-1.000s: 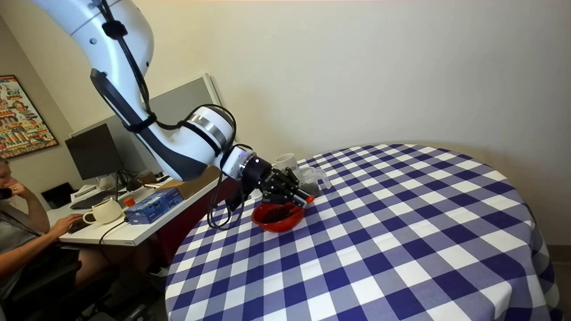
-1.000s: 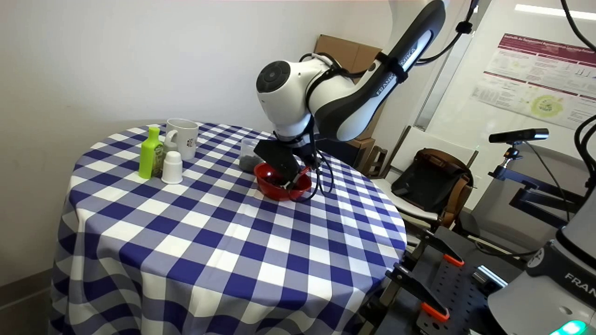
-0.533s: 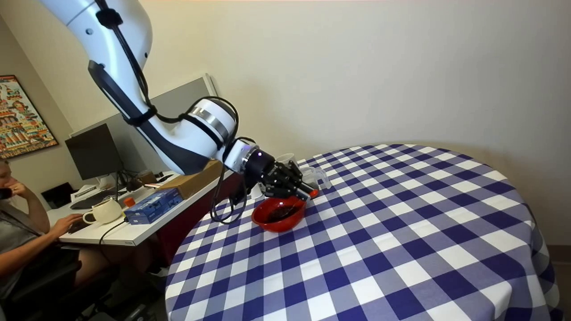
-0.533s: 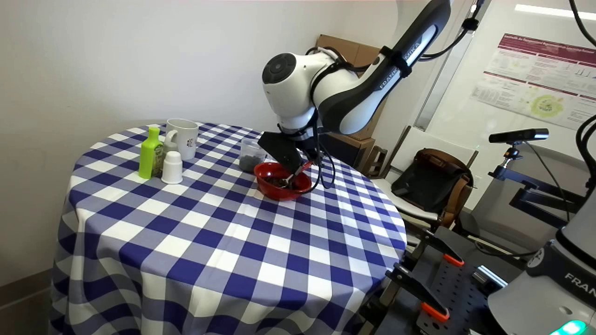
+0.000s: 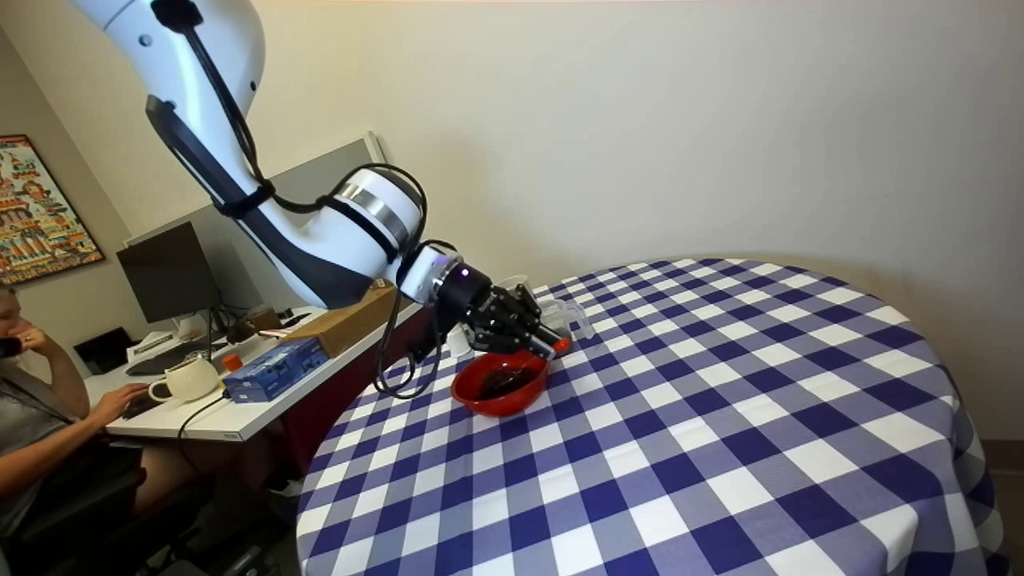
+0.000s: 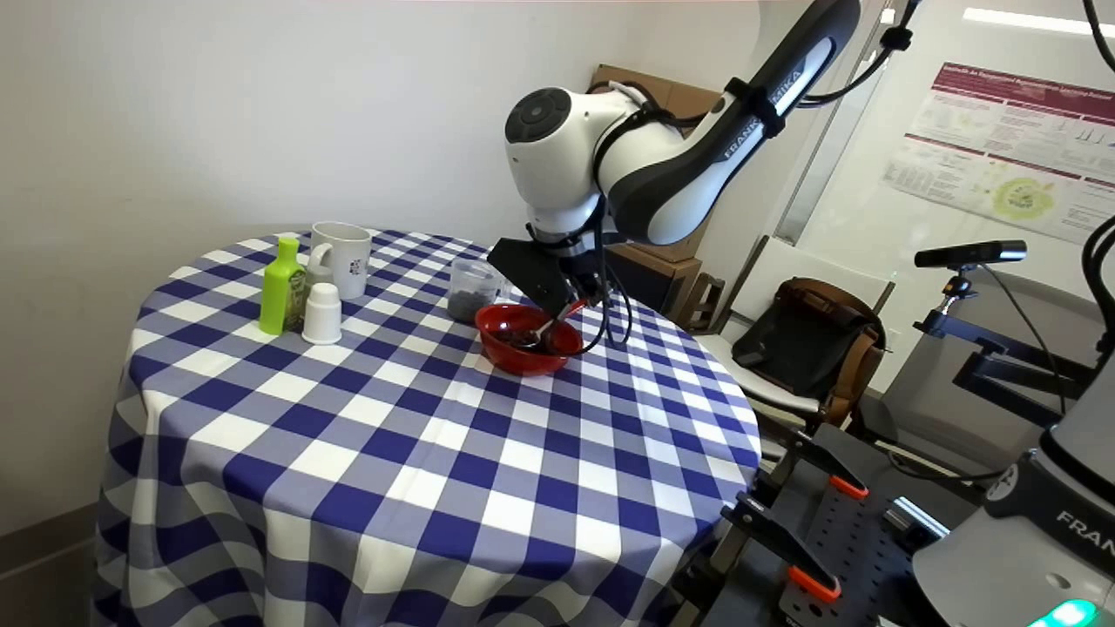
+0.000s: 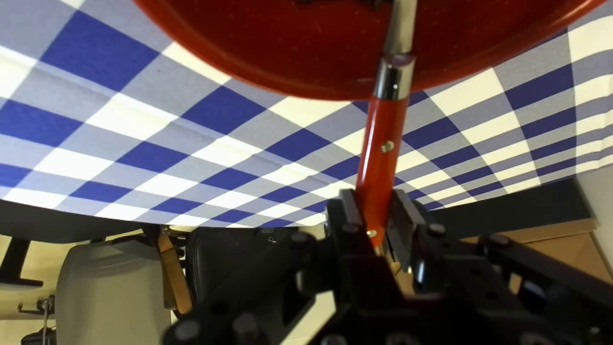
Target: Transfer a spoonful of contents from the bowl into the jar
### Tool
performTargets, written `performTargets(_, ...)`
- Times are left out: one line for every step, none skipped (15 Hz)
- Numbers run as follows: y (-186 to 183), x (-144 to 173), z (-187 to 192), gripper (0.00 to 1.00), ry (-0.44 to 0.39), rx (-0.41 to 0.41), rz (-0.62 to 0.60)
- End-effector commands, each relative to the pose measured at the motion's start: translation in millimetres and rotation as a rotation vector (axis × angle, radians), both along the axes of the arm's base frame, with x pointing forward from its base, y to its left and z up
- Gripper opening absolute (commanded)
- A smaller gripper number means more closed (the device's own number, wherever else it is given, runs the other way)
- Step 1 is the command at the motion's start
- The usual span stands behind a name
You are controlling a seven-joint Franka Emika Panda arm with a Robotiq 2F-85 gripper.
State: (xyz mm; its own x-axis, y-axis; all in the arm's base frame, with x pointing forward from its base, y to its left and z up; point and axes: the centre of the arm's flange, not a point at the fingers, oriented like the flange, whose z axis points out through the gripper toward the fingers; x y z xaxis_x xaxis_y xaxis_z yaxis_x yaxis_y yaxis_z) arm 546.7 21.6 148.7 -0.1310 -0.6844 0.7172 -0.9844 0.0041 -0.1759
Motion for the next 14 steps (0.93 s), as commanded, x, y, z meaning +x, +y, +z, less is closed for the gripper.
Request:
performTargets(-7.3, -8.1, 10.9, 0.05, -0.009, 0.041, -0.018)
performTargets(-9.5, -8.5, 11.9, 0.05, -0.009, 0.043, -0.021)
performTargets(-11.5, -8.4, 12.9, 0.05, -0.01, 0.045, -0.023)
performTargets(-13.3, -8.1, 14.4, 0.05, -0.01, 0.047, -0.025)
performTargets(-14.9, -7.2, 16.1, 0.05, -0.009, 0.051, -0.026)
performTargets(-16.0, -5.9, 17.8, 0.05, -0.007, 0.055, -0.027)
performTargets(-16.6, -5.0, 19.1, 0.05, -0.008, 0.057, -0.029)
performTargets(-16.6, -3.5, 20.9, 0.05, -0.009, 0.06, -0.03)
performTargets(-16.6, -2.5, 22.2, 0.05, -0.012, 0.061, -0.031)
performTargets(-16.3, -1.1, 23.8, 0.05, -0.013, 0.062, -0.032)
performTargets(-16.0, 0.2, 24.7, 0.05, -0.014, 0.061, -0.033)
performTargets(-15.7, 2.3, 25.0, 0.05, -0.011, 0.062, -0.033)
performTargets(-15.5, 3.9, 25.3, 0.05, -0.008, 0.063, -0.035)
performTargets(-15.3, 5.4, 25.8, 0.05, -0.007, 0.062, -0.036)
